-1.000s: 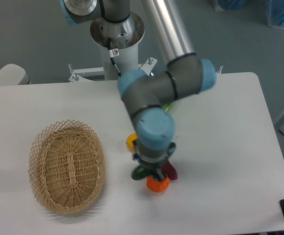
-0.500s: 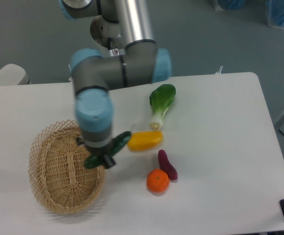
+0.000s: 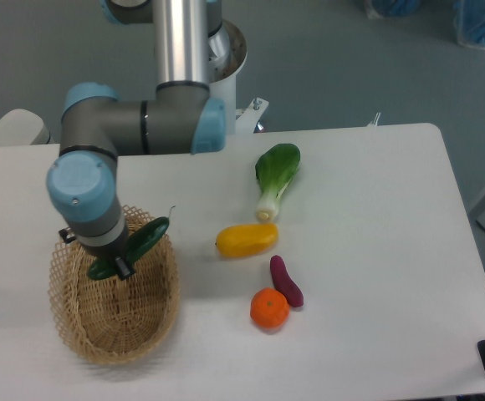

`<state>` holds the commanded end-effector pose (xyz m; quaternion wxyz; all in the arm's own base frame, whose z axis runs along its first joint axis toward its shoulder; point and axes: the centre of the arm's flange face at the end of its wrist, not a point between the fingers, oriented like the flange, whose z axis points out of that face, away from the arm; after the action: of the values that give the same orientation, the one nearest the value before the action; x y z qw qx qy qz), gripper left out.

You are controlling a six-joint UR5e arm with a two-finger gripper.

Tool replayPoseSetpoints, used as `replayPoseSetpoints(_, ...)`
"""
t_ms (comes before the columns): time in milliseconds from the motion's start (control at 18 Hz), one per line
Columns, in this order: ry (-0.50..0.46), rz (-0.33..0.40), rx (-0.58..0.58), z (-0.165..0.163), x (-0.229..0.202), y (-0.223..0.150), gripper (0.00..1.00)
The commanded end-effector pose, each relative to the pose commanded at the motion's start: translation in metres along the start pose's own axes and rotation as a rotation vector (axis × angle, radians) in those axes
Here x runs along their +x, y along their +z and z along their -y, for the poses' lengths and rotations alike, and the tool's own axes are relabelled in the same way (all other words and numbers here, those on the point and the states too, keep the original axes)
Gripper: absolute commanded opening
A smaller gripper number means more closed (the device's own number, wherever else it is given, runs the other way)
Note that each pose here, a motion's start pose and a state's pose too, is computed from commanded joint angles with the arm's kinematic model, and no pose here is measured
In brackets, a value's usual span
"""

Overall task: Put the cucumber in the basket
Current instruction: 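Carry the cucumber across the table to above the wicker basket, then lower the cucumber into the basket and open the gripper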

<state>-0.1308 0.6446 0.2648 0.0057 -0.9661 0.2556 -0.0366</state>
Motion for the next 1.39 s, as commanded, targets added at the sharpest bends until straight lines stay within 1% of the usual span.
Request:
replayPoseSetpoints(222,-0.004,-0.016,0.005,0.004,-0.002,0.013,0.12)
replayPoseSetpoints(444,-0.023,-0.009,0.01,0.009,-0.004,0.023,0.13)
replayPoseSetpoints(611,-0.023,-0.01,0.009,0.01,-0.004,0.027,0.17)
replayPoseSetpoints(667,-0.022,-0.01,0.009,0.01,-0.004,0.027,0.23)
replayPoseSetpoints(722,-0.02,-0.01,0.009,0.01,-0.004,0.027,0.35)
replayPoseSetpoints(778,-0.018,-0.01,0.011,0.01,-0.004,0.026,0.59)
replayPoseSetpoints(833,-0.014,-0.008,0.012,0.01,-0.004,0.026,1.0)
replayPoseSetpoints(944,-0.021,-0.004,0.016,0.01,-0.005,0.022,1.0)
replayPoseSetpoints(1167,-0.027,0.029,0.04,0.008,-0.012,-0.001,1.0)
replayPoseSetpoints(1278,-0.054,0.05,0.059,-0.003,-0.032,-0.016,1.0)
replayPoseSetpoints(1389,-0.093,0.068,0.07,-0.022,-0.057,-0.03,1.0)
